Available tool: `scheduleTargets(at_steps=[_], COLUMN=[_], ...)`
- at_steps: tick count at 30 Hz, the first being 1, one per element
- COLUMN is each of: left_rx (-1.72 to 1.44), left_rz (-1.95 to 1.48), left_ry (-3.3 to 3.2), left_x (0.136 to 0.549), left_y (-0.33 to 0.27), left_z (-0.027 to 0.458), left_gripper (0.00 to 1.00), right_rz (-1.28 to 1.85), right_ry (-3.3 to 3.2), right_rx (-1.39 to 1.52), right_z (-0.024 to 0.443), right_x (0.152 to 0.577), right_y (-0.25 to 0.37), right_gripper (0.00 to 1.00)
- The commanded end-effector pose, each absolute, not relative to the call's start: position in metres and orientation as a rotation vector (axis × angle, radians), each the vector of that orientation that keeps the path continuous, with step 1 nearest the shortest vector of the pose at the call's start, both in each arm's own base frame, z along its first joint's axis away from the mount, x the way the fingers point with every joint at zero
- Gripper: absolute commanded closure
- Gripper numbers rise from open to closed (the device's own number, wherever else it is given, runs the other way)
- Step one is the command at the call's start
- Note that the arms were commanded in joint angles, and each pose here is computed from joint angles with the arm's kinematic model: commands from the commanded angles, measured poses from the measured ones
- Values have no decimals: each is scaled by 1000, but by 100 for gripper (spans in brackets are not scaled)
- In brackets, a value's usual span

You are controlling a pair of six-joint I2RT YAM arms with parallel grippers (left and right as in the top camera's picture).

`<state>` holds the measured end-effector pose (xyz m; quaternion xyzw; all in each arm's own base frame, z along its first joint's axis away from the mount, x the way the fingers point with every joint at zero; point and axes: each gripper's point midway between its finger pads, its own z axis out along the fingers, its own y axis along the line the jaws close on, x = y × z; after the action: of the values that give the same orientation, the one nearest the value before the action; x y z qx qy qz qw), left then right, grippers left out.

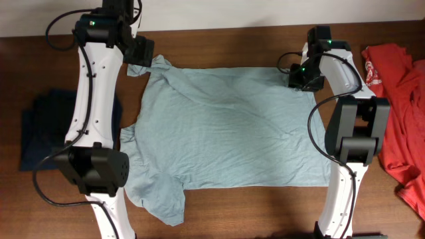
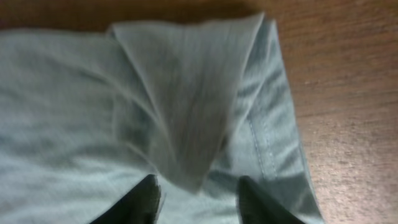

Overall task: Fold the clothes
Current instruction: 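Pull the shirt's top right corner outward with the right gripper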

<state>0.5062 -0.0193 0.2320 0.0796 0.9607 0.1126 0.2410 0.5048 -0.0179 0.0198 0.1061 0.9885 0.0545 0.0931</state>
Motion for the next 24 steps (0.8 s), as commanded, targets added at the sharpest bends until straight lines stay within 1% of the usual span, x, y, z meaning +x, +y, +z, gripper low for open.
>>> scheduleTargets(at_steps=[1, 3, 4, 5, 6, 8, 11, 17, 20, 24], left_rx=[203, 202, 201, 201, 201, 202, 203, 202, 201, 205], left_rz=[281, 279, 278, 278, 279, 279, 280, 279, 278, 274], left_ry=[2618, 2613, 2606, 2606, 2606, 2610, 2613, 2611, 2603, 2598], left_x=[507, 508, 510, 510, 510, 509, 508, 509, 510, 511], left_y=[-24, -24, -25, -25, -25, -24, -24, -24, -25, -27], left_z=[235, 235, 236, 236, 236, 236, 235, 236, 237, 237], left_gripper=[1, 1, 1, 1, 1, 1, 1, 1, 1, 1], right_rz=[170, 198, 197, 197, 196, 192, 188, 199, 268, 345], right_ry=[2923, 2910, 2900, 2895, 2889, 2873, 2810, 2614, 2543, 2474], right_rx=[328, 322, 320, 321, 324, 334, 406, 581, 600, 585], right_z=[18, 19, 20, 20, 20, 22, 41, 101, 114, 123], right_x=[509, 512, 514, 515, 517, 520, 529, 551, 559, 569], right_y=[-15, -11, -12, -13, -14, -18, -38, -101, -119, -128], right_gripper=[69, 77, 90, 94, 96, 96, 96, 96, 96, 96])
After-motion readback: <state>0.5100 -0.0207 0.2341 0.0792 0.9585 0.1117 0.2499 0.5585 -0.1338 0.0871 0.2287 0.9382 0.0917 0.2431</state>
